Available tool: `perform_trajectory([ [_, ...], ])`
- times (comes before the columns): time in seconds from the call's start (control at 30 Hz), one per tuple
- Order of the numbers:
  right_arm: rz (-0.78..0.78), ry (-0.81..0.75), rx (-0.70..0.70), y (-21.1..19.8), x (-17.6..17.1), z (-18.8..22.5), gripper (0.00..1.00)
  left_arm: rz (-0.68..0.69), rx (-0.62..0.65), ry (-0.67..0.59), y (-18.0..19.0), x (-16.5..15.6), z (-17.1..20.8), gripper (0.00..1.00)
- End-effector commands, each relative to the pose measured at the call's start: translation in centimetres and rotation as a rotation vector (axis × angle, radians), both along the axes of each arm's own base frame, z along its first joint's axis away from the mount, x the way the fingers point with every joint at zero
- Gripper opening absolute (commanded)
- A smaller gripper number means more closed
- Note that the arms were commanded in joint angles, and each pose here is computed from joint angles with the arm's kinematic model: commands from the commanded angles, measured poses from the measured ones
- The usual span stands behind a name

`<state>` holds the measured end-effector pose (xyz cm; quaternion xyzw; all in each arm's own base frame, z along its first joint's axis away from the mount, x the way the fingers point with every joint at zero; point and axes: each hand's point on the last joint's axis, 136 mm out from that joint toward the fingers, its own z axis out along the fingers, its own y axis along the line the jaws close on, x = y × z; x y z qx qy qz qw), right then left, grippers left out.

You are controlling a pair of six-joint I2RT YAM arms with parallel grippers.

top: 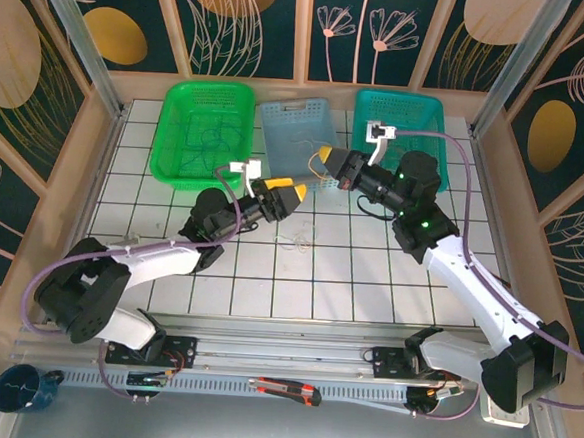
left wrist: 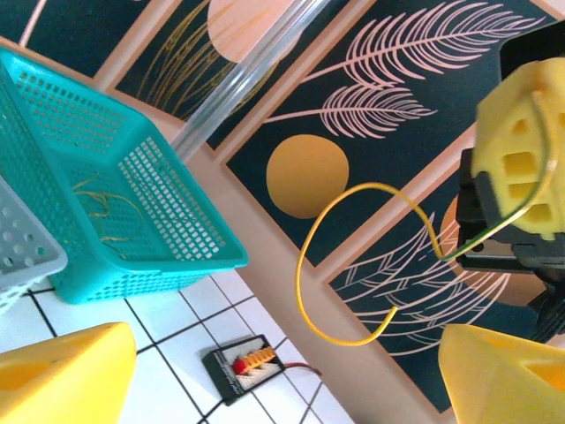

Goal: Untangle the cables

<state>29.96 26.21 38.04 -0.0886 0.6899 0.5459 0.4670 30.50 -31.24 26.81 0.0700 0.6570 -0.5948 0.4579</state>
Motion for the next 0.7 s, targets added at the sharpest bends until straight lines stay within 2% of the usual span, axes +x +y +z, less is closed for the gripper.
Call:
perform_trajectory([
  [0.0, 0.035, -0.046, 0.069, -0.1, -1.0, 1.9, 0.0, -0.06, -0.085, -0.02, -0.9, -0.1, 2.3, 0.87],
  [0.67, 0.069, -0.028, 0.092, 1.0, -1.1, 1.2, 0.0, -0.124, -0.14, 0.026, -3.0, 0.4, 2.1, 0.79],
])
